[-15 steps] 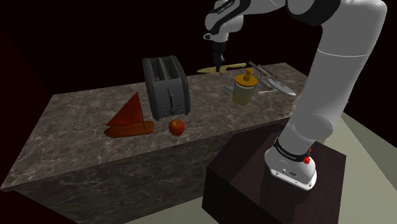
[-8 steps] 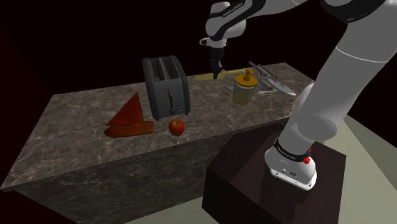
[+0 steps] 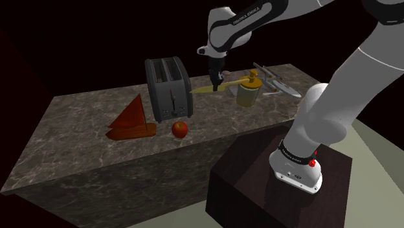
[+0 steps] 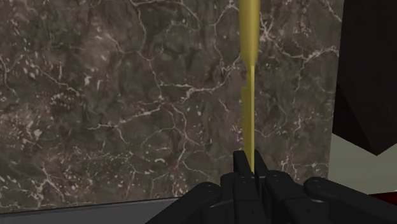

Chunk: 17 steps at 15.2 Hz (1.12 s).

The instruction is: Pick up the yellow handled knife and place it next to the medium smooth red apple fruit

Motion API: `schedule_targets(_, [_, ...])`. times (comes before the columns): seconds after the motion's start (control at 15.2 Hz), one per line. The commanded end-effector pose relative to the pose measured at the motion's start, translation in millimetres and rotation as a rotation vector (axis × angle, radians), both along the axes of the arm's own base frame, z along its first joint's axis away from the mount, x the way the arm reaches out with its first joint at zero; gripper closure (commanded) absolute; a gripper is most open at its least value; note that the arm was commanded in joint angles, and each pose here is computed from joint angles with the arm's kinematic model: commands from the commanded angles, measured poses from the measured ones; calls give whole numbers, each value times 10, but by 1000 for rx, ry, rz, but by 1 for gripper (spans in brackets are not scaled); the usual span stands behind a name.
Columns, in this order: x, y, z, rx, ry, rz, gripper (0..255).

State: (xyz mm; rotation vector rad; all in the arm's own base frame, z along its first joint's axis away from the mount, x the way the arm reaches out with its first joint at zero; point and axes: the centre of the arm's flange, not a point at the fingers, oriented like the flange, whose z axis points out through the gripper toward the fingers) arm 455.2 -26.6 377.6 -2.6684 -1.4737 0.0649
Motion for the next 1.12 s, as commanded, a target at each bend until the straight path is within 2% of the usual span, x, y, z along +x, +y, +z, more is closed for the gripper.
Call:
schedule_targets(0.0, [-139, 257, 0, -1, 0, -1, 255])
schedule_targets(0.46, [-502, 1033, 0, -1, 0, -1, 255])
schedule_targets(1.06, [-502, 1033, -475, -1, 0, -1, 255])
